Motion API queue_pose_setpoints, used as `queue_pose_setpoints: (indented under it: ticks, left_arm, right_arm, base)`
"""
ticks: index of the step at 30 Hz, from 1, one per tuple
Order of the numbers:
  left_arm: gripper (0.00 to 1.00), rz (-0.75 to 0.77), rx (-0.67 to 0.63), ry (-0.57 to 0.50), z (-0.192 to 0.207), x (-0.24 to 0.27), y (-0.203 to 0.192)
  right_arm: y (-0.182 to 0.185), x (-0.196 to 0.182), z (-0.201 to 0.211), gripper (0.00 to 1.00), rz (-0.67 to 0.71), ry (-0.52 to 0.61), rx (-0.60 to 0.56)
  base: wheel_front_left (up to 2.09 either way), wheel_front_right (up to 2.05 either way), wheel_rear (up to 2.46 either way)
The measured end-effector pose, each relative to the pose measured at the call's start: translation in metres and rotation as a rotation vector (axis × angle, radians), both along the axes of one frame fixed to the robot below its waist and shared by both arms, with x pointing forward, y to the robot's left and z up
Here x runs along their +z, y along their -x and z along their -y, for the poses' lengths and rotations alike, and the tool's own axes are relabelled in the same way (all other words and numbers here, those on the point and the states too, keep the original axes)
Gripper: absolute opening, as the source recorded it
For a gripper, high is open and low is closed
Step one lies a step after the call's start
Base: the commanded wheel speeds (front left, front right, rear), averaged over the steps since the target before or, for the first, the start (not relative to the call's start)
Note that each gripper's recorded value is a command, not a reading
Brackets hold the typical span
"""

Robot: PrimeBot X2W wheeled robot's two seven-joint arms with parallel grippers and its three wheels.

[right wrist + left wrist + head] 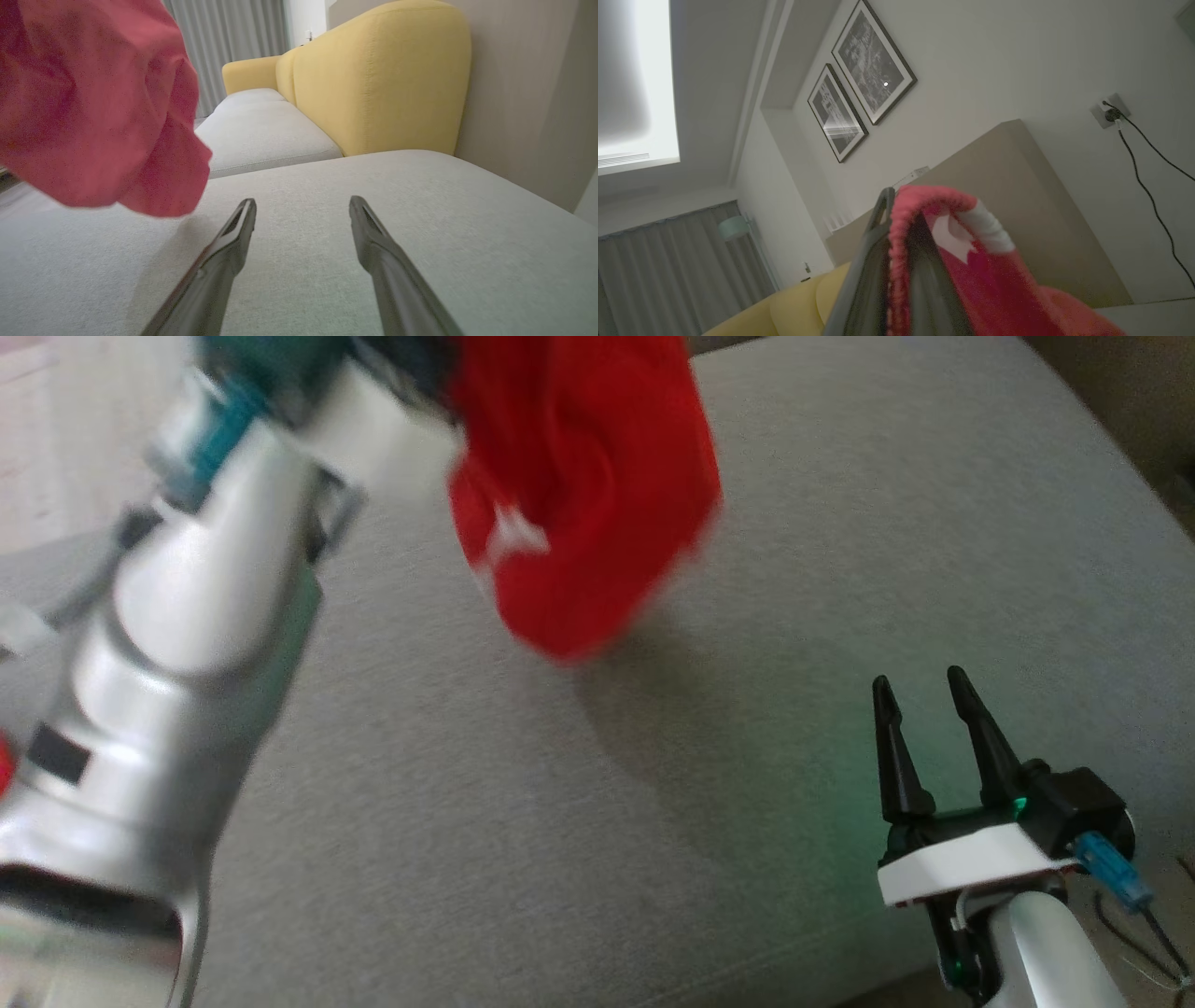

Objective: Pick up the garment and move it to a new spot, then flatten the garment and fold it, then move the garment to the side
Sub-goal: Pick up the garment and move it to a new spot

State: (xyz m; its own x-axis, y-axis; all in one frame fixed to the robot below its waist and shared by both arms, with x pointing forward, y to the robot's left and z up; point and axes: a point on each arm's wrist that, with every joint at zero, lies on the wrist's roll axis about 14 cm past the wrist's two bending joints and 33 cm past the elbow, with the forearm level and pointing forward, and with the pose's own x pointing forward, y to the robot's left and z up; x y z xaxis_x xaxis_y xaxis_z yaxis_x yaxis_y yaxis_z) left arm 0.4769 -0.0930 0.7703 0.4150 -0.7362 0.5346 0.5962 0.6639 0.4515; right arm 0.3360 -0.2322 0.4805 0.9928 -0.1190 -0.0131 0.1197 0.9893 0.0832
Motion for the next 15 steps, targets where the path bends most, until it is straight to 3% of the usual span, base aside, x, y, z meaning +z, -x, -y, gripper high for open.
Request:
queue_pose_setpoints:
  ticks: [3,6,7,8,9,15]
  left_arm:
    - [0.00,-0.098,-0.090,-0.136,0.026,-0.067,0.009]
    - [0.00,-0.319,-0.127,-0.250,0.023,-0.166,0.013]
    - [0.14,-0.401,-0.126,-0.274,0.017,-0.197,0.017]
    - [0.91,-0.487,-0.116,-0.287,0.008,-0.226,0.021]
    - [1.00,-0.562,-0.099,-0.292,-0.002,-0.249,0.025]
    - [1.00,-0.832,0.072,-0.187,-0.054,-0.312,0.056]
  right_arm:
    - [0.007,-0.003,0.010,1.00,-0.009,-0.013,-0.038]
    - [0.008,-0.012,0.013,1.00,-0.041,-0.016,-0.049]
    - [0.007,-0.016,0.011,1.00,-0.055,-0.017,-0.046]
    - [0.006,-0.020,0.009,1.00,-0.067,-0.019,-0.038]
    - [0.005,-0.023,0.006,1.00,-0.077,-0.022,-0.029]
    - [0.000,-0.029,-0.009,1.00,-0.088,-0.037,0.017]
  base:
    - [0.00,0.00,0.00]
    - [0.00,0.00,0.00]
    - [0.00,0.00,0.00]
    - [0.00,0.00,0.00]
    - [0.00,0.00,0.00]
    - [0.00,0.00,0.00]
